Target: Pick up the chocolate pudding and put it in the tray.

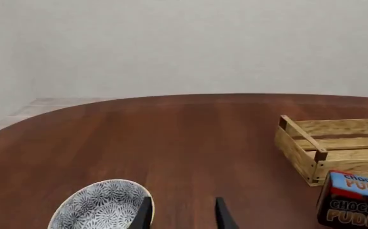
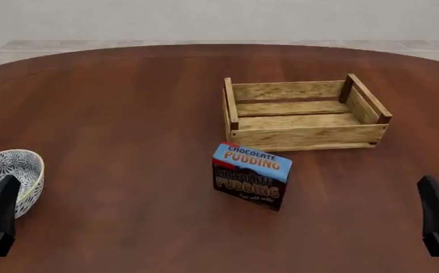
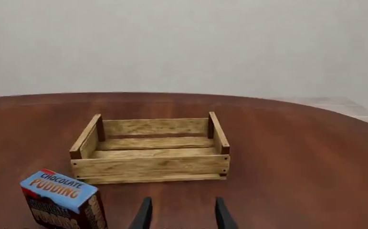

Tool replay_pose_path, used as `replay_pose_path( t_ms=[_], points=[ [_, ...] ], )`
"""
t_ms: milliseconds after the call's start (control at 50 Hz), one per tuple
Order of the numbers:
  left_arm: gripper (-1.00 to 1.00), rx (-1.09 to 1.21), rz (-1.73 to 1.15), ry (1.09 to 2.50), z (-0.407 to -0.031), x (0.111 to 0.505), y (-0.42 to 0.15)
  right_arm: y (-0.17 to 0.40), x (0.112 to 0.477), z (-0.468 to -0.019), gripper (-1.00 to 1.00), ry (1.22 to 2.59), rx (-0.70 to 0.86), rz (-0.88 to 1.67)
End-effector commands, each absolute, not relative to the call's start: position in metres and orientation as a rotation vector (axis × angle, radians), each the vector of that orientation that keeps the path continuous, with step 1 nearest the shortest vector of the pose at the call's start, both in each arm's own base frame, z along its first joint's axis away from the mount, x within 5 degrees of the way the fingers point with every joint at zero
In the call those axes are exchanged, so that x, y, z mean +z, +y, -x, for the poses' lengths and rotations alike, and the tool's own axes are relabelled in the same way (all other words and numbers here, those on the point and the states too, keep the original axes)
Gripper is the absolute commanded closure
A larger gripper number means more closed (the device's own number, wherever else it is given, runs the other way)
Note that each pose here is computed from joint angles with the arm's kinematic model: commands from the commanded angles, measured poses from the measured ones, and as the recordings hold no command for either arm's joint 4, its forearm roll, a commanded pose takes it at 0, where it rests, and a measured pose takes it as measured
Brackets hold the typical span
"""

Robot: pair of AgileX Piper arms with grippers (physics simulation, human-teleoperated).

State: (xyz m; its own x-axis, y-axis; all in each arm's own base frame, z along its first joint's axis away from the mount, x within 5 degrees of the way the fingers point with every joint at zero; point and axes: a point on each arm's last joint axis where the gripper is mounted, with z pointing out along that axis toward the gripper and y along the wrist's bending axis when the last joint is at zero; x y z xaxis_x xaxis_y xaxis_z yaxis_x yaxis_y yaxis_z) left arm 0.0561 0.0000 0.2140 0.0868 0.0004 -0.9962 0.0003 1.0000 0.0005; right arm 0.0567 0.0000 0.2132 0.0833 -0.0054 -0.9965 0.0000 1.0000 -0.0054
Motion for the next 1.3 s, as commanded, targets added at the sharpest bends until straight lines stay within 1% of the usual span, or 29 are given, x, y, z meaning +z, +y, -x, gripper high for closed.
replay_pose_path(
  t_ms=[20,340,560,820,980,1100,1140,1300],
  points=[
    [-1.00,0.002,0.003,1.478,-0.056,0.217,0.000,0.001,0.213,-0.059,-1.00,1.509,-0.003,0.019],
    [-1.00,0.016,-0.008,1.482,-0.056,0.216,0.000,0.002,0.210,-0.063,-1.00,1.544,0.005,0.053],
    [-1.00,0.017,-0.005,1.484,-0.056,0.215,0.000,0.004,0.215,-0.070,-1.00,1.524,0.018,0.079],
    [-1.00,0.019,-0.014,1.483,-0.056,0.216,0.000,0.005,0.236,-0.083,-1.00,1.519,0.042,0.057],
    [-1.00,0.017,-0.014,1.483,-0.055,0.218,0.000,0.007,0.246,-0.090,-1.00,1.513,0.035,0.086],
    [-1.00,0.017,-0.013,1.485,-0.056,0.218,0.000,0.014,0.258,-0.098,-1.00,1.513,0.086,0.132],
    [-1.00,0.014,-0.014,1.485,-0.055,0.219,0.000,0.014,0.263,-0.099,-1.00,1.506,0.073,0.140],
    [-1.00,0.009,-0.014,1.487,-0.055,0.219,0.000,0.020,0.275,-0.110,-1.00,1.515,0.100,0.176]
  ],
)
